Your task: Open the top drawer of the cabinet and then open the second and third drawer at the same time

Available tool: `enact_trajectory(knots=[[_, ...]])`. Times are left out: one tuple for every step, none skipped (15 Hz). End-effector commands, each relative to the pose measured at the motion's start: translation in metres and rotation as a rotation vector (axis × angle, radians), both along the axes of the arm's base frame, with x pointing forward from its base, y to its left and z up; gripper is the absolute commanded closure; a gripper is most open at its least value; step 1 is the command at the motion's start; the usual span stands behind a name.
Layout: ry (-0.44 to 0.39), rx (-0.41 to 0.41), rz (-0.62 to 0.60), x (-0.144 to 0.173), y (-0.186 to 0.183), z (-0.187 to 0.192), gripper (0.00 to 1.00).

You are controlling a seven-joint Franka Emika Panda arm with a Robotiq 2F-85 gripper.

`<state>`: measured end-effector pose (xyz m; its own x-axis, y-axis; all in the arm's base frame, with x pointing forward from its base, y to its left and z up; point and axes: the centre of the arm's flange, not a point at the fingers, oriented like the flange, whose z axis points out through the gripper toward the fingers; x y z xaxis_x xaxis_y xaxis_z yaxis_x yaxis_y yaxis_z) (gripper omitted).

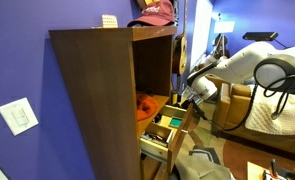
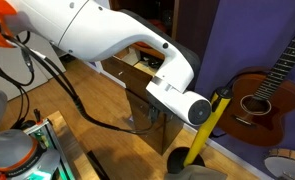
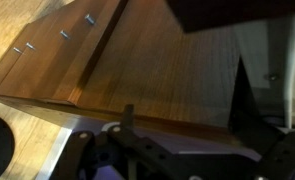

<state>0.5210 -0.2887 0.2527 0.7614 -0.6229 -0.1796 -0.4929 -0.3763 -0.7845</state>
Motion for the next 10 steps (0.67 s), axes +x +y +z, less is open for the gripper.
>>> enact_trajectory(knots=[[0.095, -0.051, 0.040, 0.002, 0.001, -0.020, 0.00], [0.114, -0.063, 0.059, 0.000, 0.000, -0.019, 0.00], [0.136, -0.080, 0.078, -0.002, -0.002, -0.018, 0.00], [0.156, -0.089, 0.097, -0.003, -0.004, -0.016, 0.00], [0.175, -0.103, 0.116, -0.004, -0.007, -0.013, 0.00], [0.193, -0.113, 0.130, -0.004, -0.008, -0.011, 0.00], [0.210, -0.123, 0.146, -0.004, -0.009, -0.009, 0.00], [0.223, -0.130, 0.158, -0.005, -0.010, -0.008, 0.00], [0.236, -0.133, 0.171, -0.006, -0.010, -0.007, 0.00], [0.251, -0.137, 0.186, -0.007, -0.010, -0.007, 0.00]])
